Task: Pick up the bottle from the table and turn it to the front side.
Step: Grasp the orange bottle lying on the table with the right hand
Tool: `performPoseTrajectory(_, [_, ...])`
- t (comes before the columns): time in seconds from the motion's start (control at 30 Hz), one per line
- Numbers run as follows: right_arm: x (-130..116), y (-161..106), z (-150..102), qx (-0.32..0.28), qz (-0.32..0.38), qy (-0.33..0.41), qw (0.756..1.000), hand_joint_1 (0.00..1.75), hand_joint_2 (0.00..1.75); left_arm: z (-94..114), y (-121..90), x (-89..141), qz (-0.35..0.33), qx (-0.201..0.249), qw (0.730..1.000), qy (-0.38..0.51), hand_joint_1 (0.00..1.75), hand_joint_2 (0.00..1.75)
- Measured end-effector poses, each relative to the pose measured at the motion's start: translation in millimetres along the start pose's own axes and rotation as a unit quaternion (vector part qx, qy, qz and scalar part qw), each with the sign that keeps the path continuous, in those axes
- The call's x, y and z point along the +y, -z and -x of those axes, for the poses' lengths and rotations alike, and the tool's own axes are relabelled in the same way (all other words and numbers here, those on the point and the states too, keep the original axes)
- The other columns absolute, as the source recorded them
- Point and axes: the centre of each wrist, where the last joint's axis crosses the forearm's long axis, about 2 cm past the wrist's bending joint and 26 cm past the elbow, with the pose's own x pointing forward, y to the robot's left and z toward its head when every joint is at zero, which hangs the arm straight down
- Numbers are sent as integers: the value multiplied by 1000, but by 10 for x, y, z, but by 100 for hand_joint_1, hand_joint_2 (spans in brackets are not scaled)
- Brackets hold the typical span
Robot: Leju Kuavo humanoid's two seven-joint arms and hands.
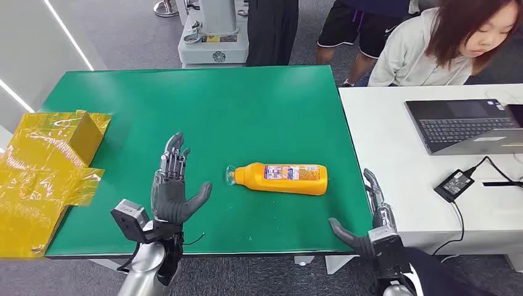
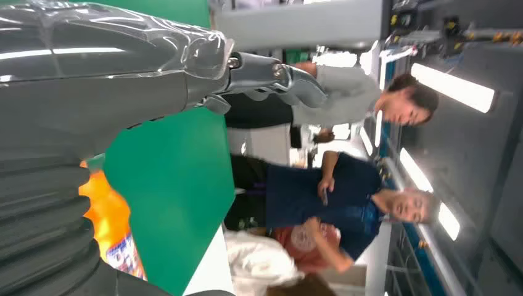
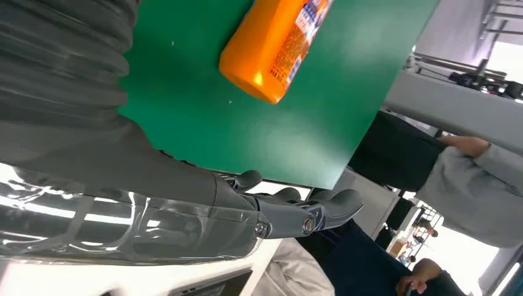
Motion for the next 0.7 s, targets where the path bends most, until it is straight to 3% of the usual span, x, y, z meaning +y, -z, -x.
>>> performPoseTrajectory(0.3, [-178, 216, 189, 14, -56, -49, 997, 0, 175, 78, 38, -101, 21, 6, 1000, -9, 0, 175])
performPoseTrajectory(0.7, [-192, 969, 414, 19, -179, -137, 974, 0, 175, 138, 74, -146, 43, 10, 999, 0, 0, 175])
